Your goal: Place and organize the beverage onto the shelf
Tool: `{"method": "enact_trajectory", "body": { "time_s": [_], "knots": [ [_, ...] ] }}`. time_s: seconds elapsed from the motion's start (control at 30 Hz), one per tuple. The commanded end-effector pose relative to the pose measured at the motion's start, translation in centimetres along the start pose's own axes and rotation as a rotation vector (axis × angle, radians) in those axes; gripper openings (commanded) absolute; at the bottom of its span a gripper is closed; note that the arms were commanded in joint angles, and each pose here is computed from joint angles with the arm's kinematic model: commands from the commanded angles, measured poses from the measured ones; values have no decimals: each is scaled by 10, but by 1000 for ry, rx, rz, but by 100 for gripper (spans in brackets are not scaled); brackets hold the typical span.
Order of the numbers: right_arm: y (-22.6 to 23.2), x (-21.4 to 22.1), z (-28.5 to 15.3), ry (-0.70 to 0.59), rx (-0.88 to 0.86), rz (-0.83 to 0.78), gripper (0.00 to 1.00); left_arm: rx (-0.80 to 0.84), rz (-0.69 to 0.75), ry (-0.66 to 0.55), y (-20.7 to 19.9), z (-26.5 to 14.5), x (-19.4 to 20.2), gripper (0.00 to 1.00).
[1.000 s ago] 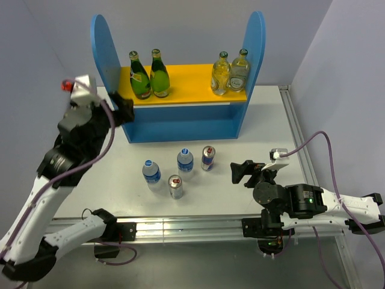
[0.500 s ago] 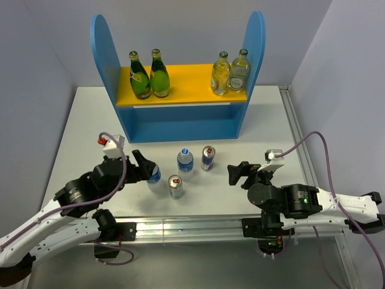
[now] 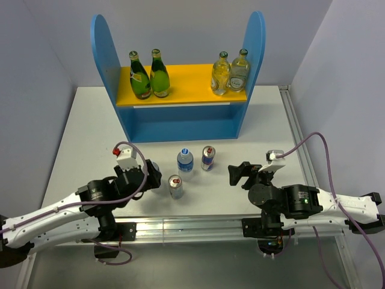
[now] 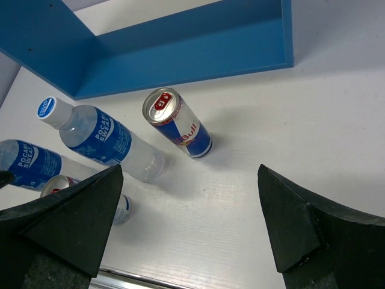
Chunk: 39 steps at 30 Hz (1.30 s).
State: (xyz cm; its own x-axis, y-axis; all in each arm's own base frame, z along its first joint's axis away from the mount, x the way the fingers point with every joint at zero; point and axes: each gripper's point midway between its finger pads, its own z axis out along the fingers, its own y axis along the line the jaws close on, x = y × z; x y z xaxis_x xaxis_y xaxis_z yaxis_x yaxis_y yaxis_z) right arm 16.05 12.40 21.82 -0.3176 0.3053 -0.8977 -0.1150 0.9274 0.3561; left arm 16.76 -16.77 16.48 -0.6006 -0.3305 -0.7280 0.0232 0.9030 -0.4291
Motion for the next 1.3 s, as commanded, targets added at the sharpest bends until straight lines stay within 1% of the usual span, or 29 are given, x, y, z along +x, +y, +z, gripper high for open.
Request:
{"method": "enact_trajectory", "body": {
  "time_s": [0.0,0.13,0.27,0.37,0.43,0.6,0.67,0.83,0.9,0.93,1.0,1.03,1.07,1.13,1.17,1.2,1.23,1.27],
  "knots": [
    [-4,-3,0,-24,7,29,100,-49,-52,-79,6,7,-4,91],
    [-4,-3,0,-26,3,36,100,-69,-52,-89,7,22,9,91],
    [-5,-4,0,-28,6,39,100,-93,-53,-127,13,40,18,91],
    [-7,-3,0,-28,8,37,100,-137,-42,-153,23,51,25,90],
    [-6,-3,0,-29,7,41,100,-139,-45,-173,20,56,24,88],
    [-7,-2,0,-28,7,43,100,-164,-53,-234,22,62,19,81],
    [-7,-2,0,-29,7,42,100,-164,-58,-248,21,64,18,76],
    [-7,-2,0,-31,6,47,100,-199,-28,-282,25,71,17,70],
    [-8,-2,0,-31,6,47,100,-214,-9,-288,26,74,18,66],
    [-8,-2,0,-31,6,47,100,-217,-7,-297,25,75,17,63],
    [-8,-2,0,-31,3,49,100,-235,11,-302,27,78,18,44],
    [-8,-2,0,-31,3,51,100,-242,15,-314,26,78,15,22],
    [-8,-3,-1,-32,2,51,100,-251,22,-319,26,79,15,17],
    [-8,-2,0,-32,1,52,100,-260,36,-333,24,79,10,10],
    [-8,-2,0,-33,0,50,100,-265,54,-340,24,79,7,3],
    [-8,-2,-1,-31,-3,53,100,-264,53,-346,22,79,3,0],
    [-7,-2,0,-31,-3,51,100,-259,50,-354,18,79,-1,0],
    [-8,-3,-1,-32,-1,52,100,-255,81,-348,17,80,-3,0]
  ]
}}
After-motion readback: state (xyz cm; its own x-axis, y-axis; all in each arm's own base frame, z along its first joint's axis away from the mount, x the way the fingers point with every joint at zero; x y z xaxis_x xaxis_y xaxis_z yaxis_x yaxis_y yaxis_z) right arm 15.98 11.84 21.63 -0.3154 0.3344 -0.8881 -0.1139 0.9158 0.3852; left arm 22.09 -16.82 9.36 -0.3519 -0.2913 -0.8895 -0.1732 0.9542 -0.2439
